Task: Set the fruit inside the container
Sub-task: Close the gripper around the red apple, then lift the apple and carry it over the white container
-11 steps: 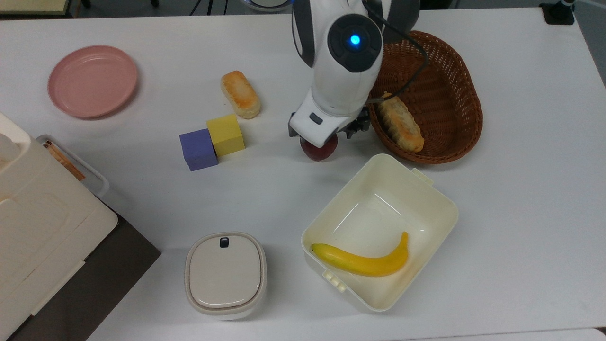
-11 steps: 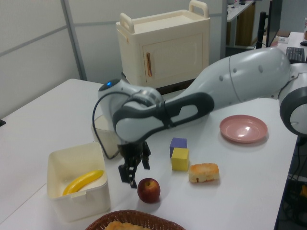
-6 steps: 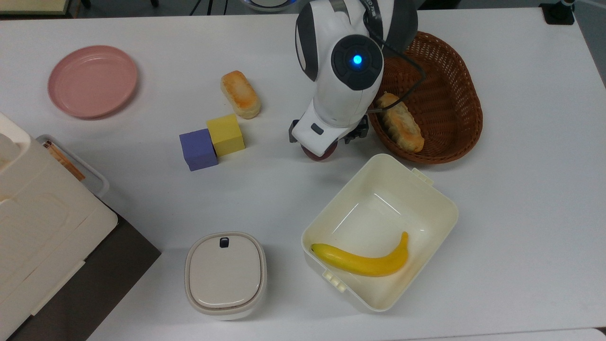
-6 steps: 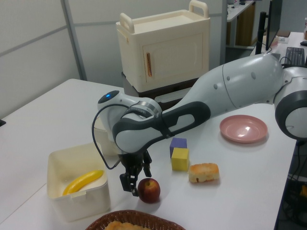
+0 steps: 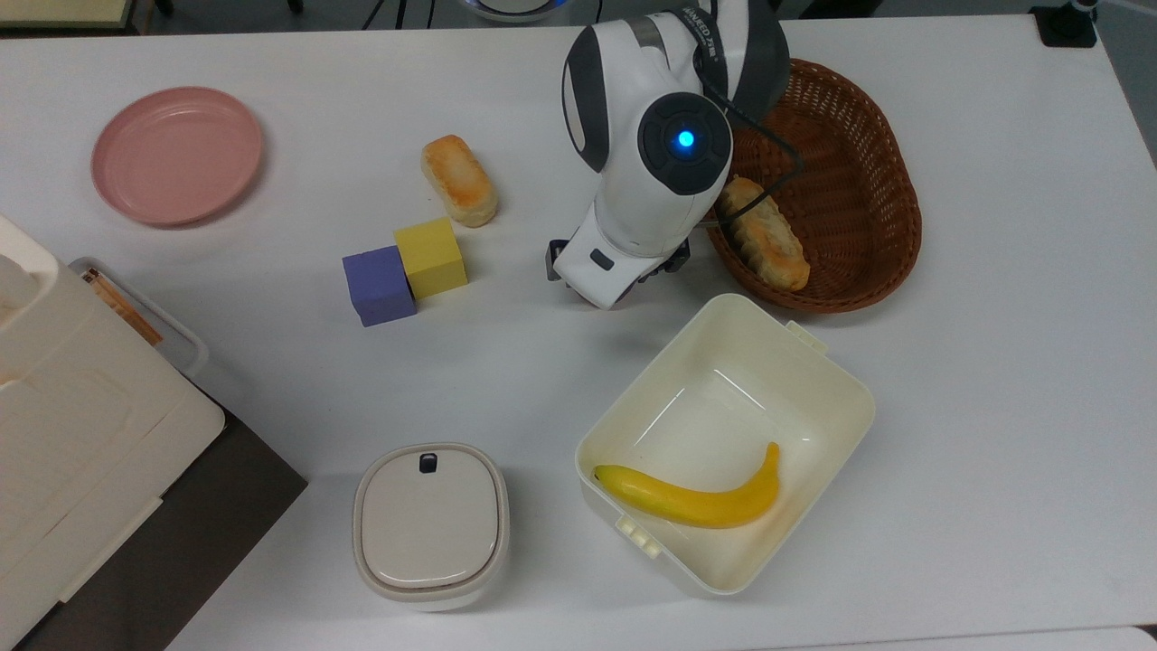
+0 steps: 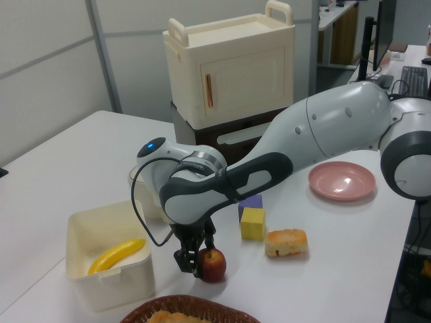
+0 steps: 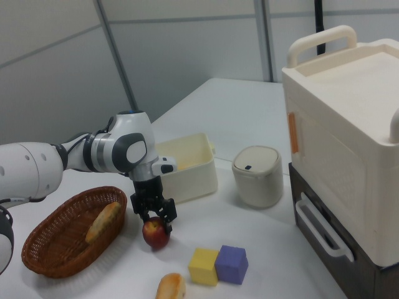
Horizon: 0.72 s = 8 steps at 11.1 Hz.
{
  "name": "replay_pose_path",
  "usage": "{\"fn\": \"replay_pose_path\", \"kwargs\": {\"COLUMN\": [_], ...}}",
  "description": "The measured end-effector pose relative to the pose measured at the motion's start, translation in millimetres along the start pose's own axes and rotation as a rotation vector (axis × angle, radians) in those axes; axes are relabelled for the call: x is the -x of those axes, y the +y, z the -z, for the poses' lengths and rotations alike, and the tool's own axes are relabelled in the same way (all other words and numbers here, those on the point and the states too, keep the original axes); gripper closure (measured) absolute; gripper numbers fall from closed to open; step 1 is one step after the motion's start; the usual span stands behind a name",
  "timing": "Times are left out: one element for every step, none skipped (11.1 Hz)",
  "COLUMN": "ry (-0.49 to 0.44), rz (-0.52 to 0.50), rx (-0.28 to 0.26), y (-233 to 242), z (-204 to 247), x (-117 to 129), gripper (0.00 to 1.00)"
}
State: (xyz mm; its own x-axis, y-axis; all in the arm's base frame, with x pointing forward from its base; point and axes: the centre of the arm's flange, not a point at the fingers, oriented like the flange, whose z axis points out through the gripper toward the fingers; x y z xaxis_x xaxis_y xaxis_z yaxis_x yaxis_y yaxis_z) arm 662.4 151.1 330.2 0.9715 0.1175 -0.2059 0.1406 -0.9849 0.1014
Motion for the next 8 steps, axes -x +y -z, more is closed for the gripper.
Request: {"fn": "replay_pose_path", "kwargs": {"ry": [0.011, 0.034, 0.069, 0.109, 0.152, 0.197, 0.269, 0.368], "rz": [-0.002, -0.005, -0.01, -0.035, -0.071, -0.108, -0.159, -0.215], "rx": [-0.001, -0.004, -0.008, -0.022, -0.041, -0.058, -0.088, -0.13], "y": [0.8, 2.6, 5.5, 9.3, 14.5, 18.2, 16.9, 11.6], "z": [6.3, 18.9, 39.0, 62.3, 87.5, 113.4, 139.5, 160.3], "x": [-0.2, -0.4, -0.2, 1.1, 2.8, 4.7, 4.0, -0.6], "gripper": [0.17, 0.17, 0.17, 0.17, 0.17, 0.17, 0.17, 0.17]}}
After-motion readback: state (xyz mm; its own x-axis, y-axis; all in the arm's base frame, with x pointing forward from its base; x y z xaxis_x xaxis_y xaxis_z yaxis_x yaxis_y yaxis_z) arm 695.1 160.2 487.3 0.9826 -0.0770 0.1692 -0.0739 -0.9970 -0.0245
